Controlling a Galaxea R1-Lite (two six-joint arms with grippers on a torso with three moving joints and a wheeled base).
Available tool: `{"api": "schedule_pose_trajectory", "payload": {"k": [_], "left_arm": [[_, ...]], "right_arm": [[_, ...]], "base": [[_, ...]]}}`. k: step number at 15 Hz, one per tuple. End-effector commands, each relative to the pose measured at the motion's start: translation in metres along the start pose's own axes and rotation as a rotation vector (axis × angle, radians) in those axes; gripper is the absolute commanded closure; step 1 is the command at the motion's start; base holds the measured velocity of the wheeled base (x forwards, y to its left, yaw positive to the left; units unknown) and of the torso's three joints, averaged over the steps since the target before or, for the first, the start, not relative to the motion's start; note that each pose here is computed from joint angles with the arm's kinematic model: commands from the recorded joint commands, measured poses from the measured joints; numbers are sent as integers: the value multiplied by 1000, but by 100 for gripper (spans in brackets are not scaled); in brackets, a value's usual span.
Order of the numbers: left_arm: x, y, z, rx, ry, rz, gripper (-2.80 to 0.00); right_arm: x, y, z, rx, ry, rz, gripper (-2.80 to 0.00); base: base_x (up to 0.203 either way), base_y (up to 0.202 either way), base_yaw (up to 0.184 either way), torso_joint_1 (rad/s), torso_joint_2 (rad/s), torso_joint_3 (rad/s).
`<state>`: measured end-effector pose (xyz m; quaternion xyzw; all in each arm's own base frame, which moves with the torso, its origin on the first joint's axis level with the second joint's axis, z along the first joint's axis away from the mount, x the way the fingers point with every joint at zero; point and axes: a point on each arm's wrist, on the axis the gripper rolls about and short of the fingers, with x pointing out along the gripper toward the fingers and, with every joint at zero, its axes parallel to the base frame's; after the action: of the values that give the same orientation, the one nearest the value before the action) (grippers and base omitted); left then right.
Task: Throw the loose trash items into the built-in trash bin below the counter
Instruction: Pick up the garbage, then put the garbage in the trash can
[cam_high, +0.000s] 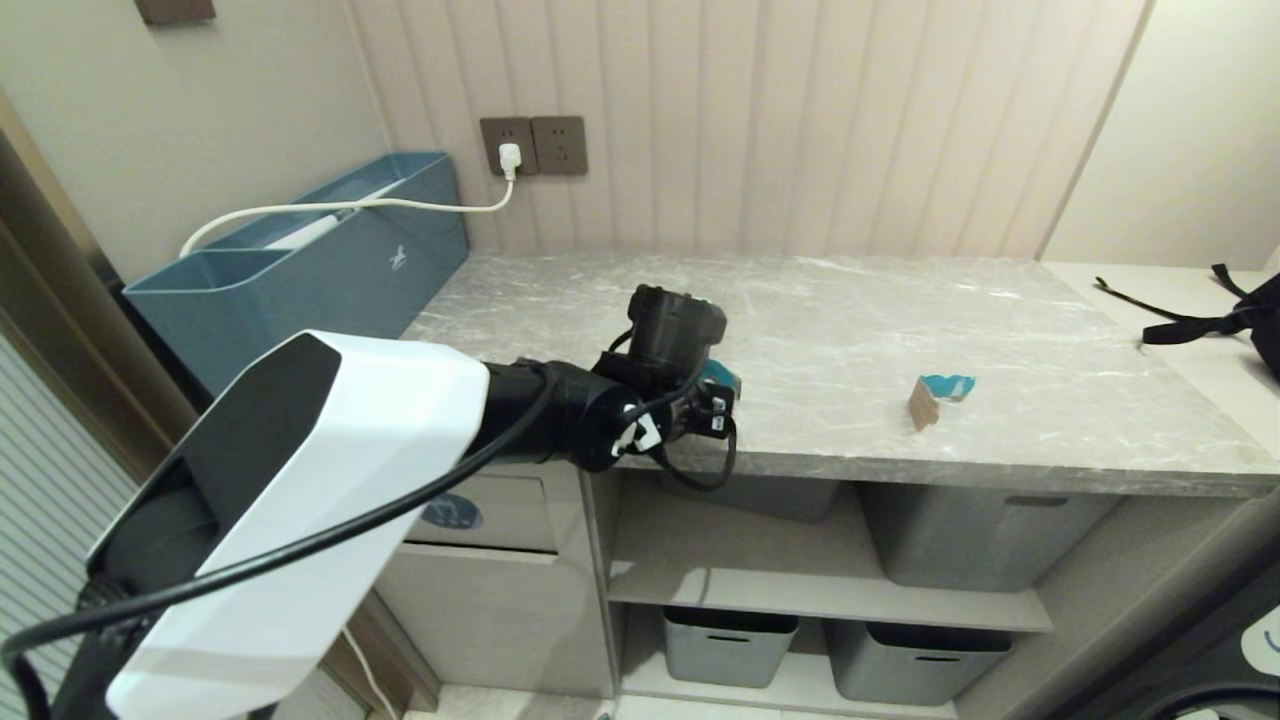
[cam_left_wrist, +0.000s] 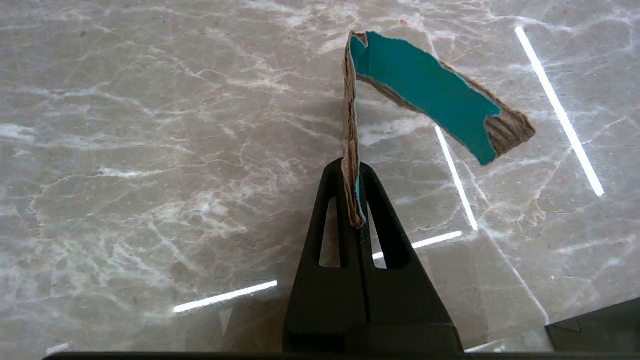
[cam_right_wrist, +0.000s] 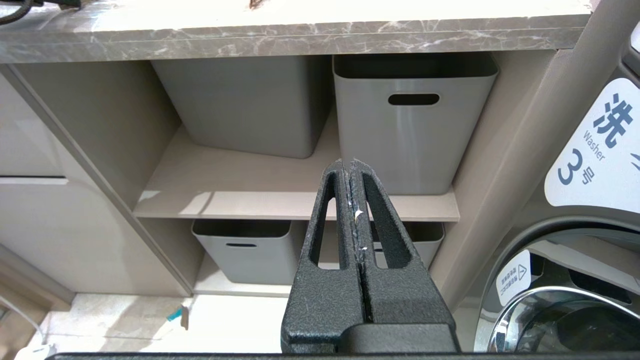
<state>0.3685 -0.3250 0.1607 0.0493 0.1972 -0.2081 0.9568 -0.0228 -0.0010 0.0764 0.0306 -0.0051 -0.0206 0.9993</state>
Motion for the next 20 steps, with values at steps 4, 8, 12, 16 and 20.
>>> {"api": "schedule_pose_trajectory", "payload": {"k": [4,8,12,16,20], "left_arm": [[-23,5,26,-26,-64,-6,0],[-88,44,72,-188,-131,13,0],[-184,115,60,-276,-95,83,0],[-265,151,-36,-321,49,151,0],[-291,157,-105,-346,-38,169,0]], "right_arm": [[0,0,0,0,1,0,0],[0,0,0,0,1,0,0],[0,0,0,0,2,0,0],[0,0,0,-3,1,2,0],[0,0,0,-1,1,1,0]], "base": [[0,0,0,0,0,0],[0,0,0,0,0,0],[0,0,0,0,0,0],[0,0,0,0,0,0],[0,0,0,0,0,0]]}}
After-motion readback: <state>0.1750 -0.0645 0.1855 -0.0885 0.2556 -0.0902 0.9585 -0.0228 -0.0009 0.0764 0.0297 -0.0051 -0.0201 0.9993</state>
